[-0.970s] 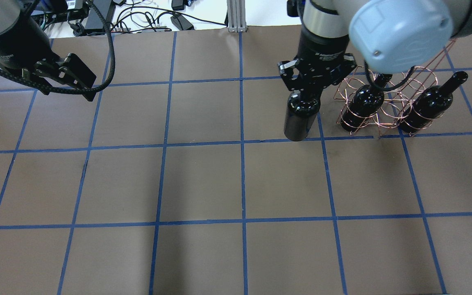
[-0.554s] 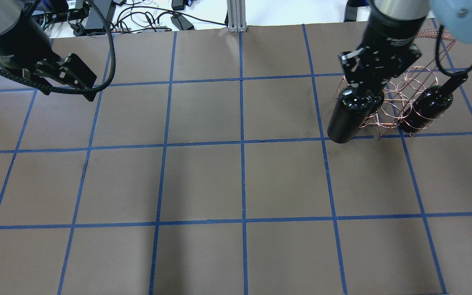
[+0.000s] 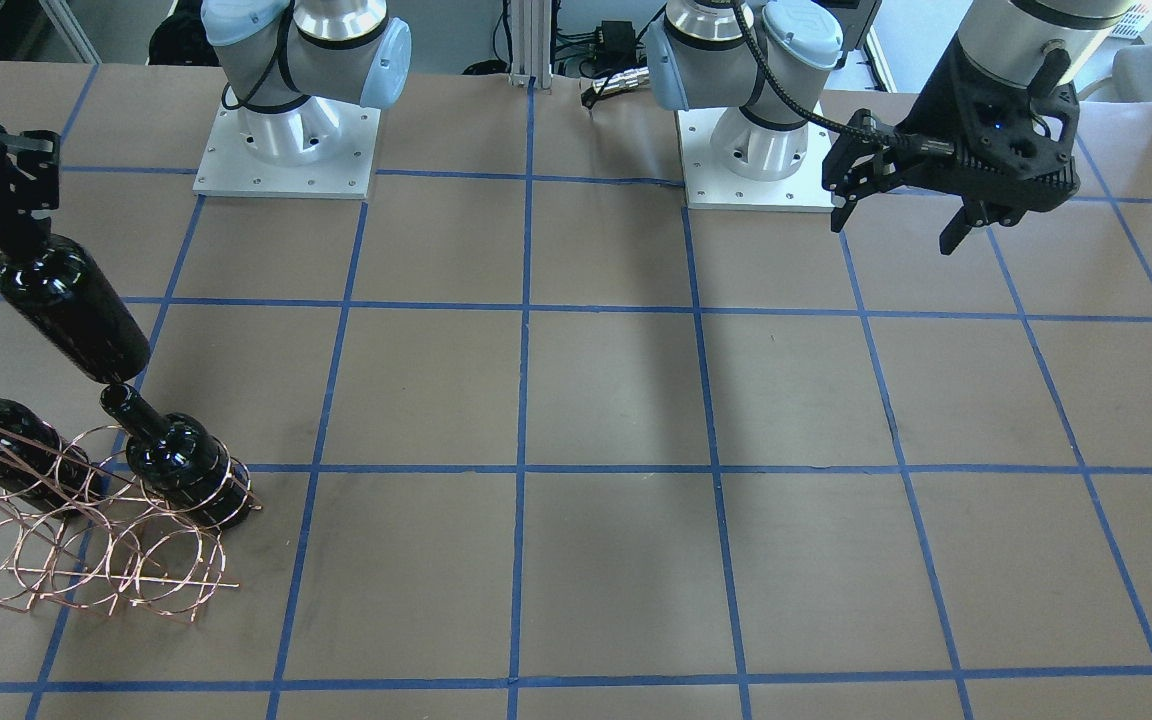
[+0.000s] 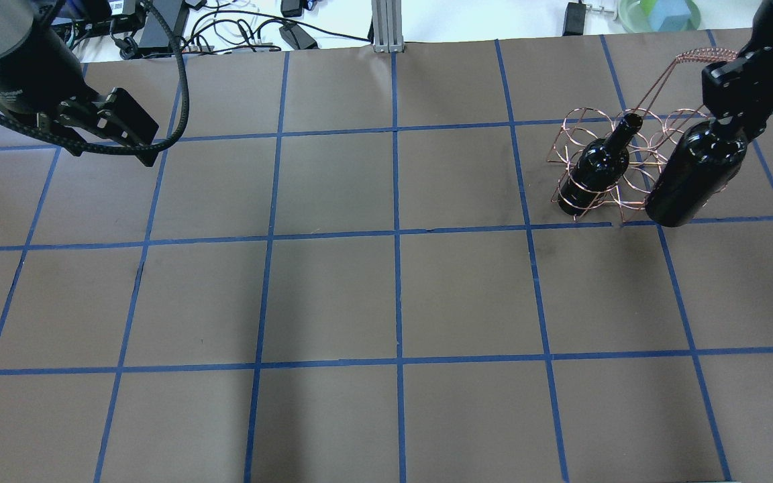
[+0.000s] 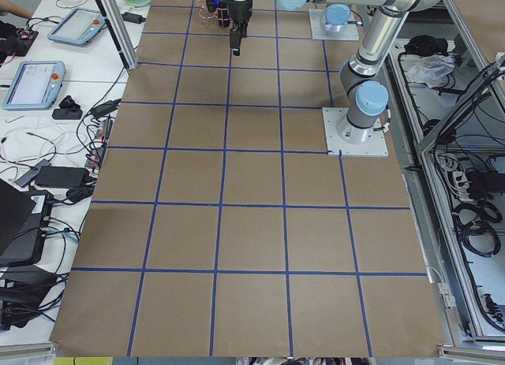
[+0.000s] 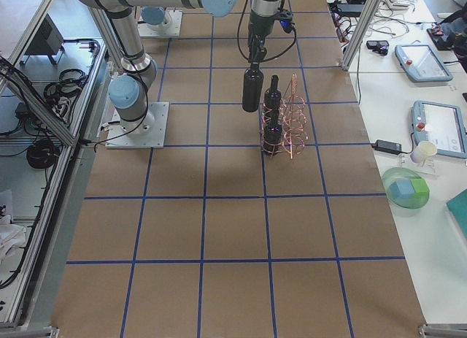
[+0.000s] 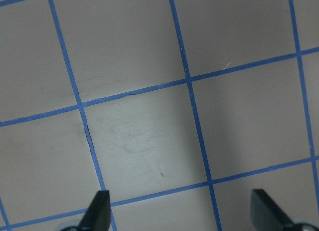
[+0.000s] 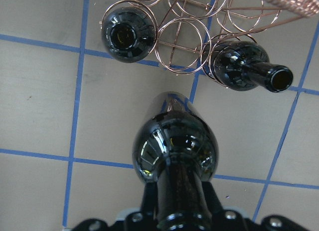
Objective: Place wine into wine basket
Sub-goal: 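Tilt the bottle sideways and lower it into an empty rack slot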
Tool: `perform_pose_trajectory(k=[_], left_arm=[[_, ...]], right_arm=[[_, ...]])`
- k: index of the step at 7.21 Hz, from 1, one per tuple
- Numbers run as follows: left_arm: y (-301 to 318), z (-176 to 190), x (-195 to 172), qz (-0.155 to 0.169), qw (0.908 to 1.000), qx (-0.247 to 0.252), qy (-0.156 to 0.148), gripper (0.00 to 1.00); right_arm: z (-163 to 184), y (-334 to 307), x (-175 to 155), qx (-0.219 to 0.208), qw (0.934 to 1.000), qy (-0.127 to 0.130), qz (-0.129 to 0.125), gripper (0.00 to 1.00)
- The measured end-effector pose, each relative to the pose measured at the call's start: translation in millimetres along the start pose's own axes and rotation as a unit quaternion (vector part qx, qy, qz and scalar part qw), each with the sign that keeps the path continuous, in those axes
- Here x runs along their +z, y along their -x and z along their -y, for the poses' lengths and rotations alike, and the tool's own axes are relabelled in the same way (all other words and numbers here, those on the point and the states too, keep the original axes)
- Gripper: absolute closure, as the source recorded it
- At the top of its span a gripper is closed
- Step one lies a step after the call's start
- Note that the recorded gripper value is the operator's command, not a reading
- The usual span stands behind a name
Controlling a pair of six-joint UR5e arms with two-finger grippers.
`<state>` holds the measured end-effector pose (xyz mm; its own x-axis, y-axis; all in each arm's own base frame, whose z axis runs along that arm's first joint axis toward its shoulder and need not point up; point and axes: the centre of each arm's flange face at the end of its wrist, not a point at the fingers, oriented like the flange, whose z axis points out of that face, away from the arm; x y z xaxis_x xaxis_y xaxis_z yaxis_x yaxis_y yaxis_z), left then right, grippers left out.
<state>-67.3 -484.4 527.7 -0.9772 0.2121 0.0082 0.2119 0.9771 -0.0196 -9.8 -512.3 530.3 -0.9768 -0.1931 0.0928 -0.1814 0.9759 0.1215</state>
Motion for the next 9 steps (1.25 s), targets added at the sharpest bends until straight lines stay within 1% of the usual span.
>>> perform_pose_trajectory(k=[1, 3, 5, 7, 9], left_arm=[[0, 0, 0, 0.0, 1.0, 0.0, 0.0, 0.0], [0, 0, 0, 0.0, 1.0, 0.0, 0.0, 0.0], [0, 0, 0, 0.0, 1.0, 0.0, 0.0, 0.0], [0, 0, 0, 0.0, 1.0, 0.0, 0.0, 0.0], [0, -1, 0, 0.0, 1.0, 0.0, 0.0, 0.0]], right_arm=[[2, -9, 0, -0.006, 0.9999, -0.008, -0.002, 1.0], [16, -16, 4, -0.023, 0.9992, -0.032, 0.001, 1.0], [27, -20, 7, -0.037, 0.9981, -0.049, -0.002, 1.0], [36, -22, 10, -0.054, 0.9963, -0.067, 0.002, 1.0], [49, -25, 19, -0.059, 0.9953, -0.076, 0.007, 1.0]])
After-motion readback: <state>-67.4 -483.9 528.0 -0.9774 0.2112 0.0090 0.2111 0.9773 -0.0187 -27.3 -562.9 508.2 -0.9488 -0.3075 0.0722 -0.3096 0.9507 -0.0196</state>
